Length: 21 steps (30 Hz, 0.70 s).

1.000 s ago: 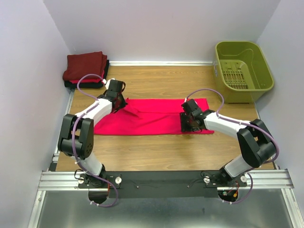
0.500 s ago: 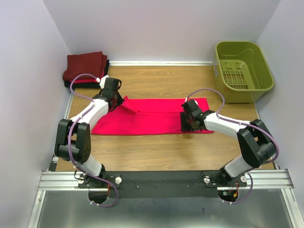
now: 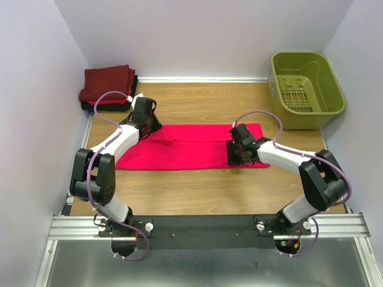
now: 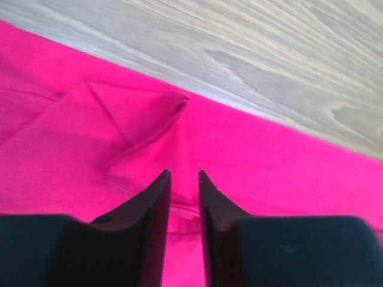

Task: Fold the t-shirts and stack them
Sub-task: Fold the tshirt

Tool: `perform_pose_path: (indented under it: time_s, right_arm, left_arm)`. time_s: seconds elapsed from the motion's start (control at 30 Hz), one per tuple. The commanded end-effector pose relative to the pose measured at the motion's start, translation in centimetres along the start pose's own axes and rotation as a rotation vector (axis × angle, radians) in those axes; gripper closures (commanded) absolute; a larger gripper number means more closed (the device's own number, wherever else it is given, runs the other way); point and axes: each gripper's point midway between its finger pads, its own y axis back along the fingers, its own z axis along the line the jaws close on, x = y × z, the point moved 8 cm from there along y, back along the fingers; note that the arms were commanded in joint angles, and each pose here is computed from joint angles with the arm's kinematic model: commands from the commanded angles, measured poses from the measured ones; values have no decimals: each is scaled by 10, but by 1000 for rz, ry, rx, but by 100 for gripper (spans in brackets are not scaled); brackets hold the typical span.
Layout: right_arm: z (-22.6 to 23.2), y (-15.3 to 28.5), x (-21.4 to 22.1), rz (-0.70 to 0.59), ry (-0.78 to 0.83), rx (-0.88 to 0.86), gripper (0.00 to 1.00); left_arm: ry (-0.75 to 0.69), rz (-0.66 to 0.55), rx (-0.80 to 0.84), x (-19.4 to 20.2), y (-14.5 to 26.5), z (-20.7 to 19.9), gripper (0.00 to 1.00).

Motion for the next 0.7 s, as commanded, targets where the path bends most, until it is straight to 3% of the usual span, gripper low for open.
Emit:
perform_pose_path:
  time_s: [0.0,0.03,0.1,0.23,0.43,0.67]
  right_arm:
    - [13,11,-21,-32,37,-76,42]
    - [16,13,-24,-35,52,-97,42]
    - [20,17,-32,-51,71,-126,42]
    - [24,18,-36,-53,96,-154,41]
    - [26,15,-31,-24,115,-186,39]
    - [25,14,-28,-17,130,-182,39]
  left_arm:
    - [-30,19,36,5,-3,-10,58]
    - [-20,1,30,3,0,-9,44]
    - [-20,-40,-12,1,7,-2,26]
    - [-13,-46,-60,10,13,13,15]
    - [38,-14,-75,38,12,32,13]
    - [19,-15,-51,35,-6,25,15]
